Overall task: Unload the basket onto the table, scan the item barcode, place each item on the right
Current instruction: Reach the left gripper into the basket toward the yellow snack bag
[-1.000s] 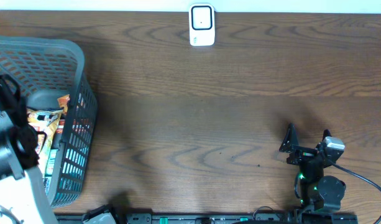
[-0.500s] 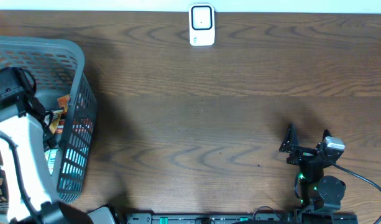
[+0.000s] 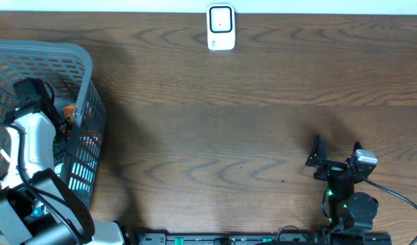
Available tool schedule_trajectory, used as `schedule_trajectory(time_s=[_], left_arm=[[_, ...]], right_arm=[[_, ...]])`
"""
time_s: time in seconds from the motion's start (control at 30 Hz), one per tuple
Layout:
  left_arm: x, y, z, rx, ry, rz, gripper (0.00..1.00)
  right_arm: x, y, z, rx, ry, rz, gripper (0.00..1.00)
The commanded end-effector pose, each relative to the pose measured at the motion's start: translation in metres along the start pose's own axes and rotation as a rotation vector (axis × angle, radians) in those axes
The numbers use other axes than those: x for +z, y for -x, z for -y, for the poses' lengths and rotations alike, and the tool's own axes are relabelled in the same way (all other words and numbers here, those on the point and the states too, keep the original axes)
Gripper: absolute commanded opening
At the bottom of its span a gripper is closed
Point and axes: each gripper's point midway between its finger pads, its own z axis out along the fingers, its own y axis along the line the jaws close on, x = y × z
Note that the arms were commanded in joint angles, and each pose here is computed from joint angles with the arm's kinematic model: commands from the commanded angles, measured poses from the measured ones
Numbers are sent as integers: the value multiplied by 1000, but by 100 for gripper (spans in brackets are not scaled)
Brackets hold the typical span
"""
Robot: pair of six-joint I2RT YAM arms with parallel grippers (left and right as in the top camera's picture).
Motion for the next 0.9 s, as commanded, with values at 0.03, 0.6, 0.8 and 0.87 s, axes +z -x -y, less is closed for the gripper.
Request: schedule_trajectory(time_s=[0.03,0.6,0.8,0.87], left_arm=[[15,5,-11,-38,19,27,98],[53,21,-13,70,-52,39,25],[29,34,19,257,-169,59,8],[6,41,37,325,-244,75,7]], right_arm=[[0,0,5,-13,-20,5,99],[0,0,5,-13,-20,5,99],[0,0,5,-13,-20,5,99],[0,0,5,-13,-20,5,99]])
